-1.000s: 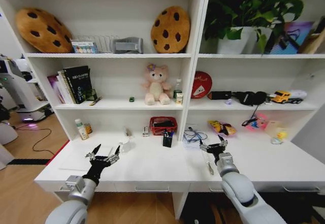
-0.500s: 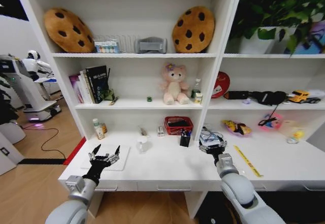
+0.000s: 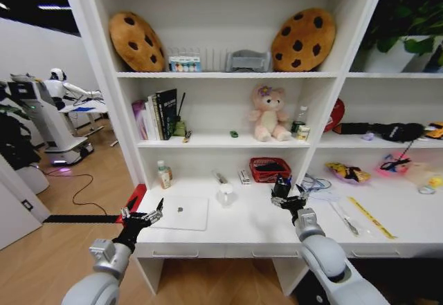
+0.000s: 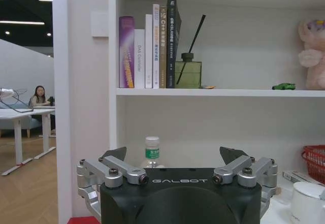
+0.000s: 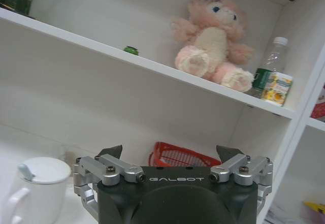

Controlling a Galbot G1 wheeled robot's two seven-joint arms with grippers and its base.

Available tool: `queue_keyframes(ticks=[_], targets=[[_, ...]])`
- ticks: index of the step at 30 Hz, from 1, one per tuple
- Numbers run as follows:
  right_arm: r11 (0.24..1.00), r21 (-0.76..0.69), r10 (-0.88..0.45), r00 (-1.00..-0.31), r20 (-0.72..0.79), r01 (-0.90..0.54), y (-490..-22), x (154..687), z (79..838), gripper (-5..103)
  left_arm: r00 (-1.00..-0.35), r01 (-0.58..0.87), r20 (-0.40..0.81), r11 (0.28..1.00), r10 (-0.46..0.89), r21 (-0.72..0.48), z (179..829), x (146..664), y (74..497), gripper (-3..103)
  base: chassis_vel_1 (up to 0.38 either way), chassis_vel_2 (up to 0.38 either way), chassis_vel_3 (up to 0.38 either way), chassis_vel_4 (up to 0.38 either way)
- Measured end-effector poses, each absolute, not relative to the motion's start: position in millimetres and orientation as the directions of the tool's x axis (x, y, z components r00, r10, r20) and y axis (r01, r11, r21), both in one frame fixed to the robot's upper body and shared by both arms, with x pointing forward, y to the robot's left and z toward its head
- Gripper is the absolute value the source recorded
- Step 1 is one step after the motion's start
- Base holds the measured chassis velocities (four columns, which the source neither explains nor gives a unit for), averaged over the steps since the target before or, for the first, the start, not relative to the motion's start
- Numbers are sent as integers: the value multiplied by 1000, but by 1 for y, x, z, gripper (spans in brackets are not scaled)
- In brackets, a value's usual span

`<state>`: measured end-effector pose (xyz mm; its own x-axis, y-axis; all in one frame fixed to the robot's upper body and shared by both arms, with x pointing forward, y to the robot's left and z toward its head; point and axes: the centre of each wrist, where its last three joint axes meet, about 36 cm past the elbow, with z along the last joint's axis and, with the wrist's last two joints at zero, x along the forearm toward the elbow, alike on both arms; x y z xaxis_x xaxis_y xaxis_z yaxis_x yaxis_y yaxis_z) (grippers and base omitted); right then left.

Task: Organize the objects on the table.

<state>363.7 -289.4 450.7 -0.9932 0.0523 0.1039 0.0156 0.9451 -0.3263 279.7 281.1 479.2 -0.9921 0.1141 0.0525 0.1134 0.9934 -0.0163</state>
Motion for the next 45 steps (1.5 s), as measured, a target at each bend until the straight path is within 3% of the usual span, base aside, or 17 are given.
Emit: queue_keyframes(ticks=[28,45], targets=[[951,-309,47,-993,112,10,-290,355,448,100,-992,114,53,993,114,-17,479,280,281,100,-27,-19,26,23],[937,-345,-24,-997,77,-49,-286,344,440,100,-992,113,53,993,114,-17,479,280,281,100,-42,-39,25,35]])
